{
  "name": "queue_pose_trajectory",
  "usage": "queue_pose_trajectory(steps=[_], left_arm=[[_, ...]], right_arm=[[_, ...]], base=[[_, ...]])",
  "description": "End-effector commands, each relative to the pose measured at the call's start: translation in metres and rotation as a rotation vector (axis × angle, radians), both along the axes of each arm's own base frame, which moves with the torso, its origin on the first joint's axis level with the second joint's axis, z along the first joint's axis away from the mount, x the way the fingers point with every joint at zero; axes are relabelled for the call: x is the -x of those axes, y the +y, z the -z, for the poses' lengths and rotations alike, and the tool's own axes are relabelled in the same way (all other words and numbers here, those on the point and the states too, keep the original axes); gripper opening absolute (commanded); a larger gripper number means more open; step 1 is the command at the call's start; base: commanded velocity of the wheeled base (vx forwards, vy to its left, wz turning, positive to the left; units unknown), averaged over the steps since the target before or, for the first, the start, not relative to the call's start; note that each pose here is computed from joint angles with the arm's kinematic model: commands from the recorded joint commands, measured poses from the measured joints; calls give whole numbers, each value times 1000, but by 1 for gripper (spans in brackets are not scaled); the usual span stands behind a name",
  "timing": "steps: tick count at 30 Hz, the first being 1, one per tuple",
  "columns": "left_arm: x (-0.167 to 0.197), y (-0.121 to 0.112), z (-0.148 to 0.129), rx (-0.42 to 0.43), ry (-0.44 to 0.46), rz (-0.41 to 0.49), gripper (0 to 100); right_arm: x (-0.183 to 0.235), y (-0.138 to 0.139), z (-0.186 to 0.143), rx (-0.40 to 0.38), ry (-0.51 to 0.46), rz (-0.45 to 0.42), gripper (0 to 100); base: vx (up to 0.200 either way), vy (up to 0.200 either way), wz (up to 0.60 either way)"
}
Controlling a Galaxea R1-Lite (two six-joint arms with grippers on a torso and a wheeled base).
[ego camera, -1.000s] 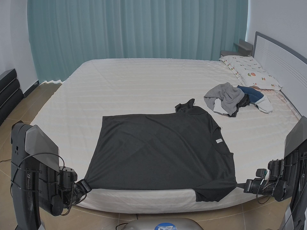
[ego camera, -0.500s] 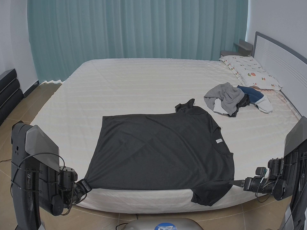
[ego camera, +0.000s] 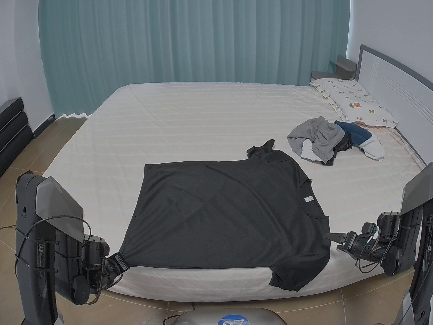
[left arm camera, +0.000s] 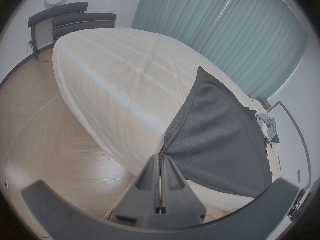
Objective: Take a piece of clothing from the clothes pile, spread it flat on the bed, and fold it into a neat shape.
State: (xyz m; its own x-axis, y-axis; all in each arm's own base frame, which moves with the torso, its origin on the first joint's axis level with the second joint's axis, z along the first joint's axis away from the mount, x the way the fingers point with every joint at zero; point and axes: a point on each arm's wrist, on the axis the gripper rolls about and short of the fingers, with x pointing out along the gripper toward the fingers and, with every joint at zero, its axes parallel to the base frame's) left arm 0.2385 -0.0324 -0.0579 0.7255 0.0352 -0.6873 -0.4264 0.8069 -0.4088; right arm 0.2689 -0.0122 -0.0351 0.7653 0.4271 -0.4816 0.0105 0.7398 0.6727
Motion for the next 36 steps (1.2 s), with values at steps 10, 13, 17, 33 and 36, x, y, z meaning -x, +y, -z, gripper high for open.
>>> queue_pose_trajectory(steps=[10,13,17,33,36], left_arm=[[0,0,0,1,1,-1,0],[0,0,0,1,1,-3,0],[0,0,0,1,1,-1,0],[0,0,0,1,1,-3,0],[0,0,0,1,1,-3,0]], right_arm=[[-13,2,9,8,-16,-6,100],[-13,-3,9,11,-17,9,100],[-14,-8,8,23,-28,20,100],[-39,8,20,82,-9,38,100],[-45,9,20,96,-15,55,0]], base=[[0,0,0],[0,0,0],[0,0,0],[0,0,0],[0,0,0]])
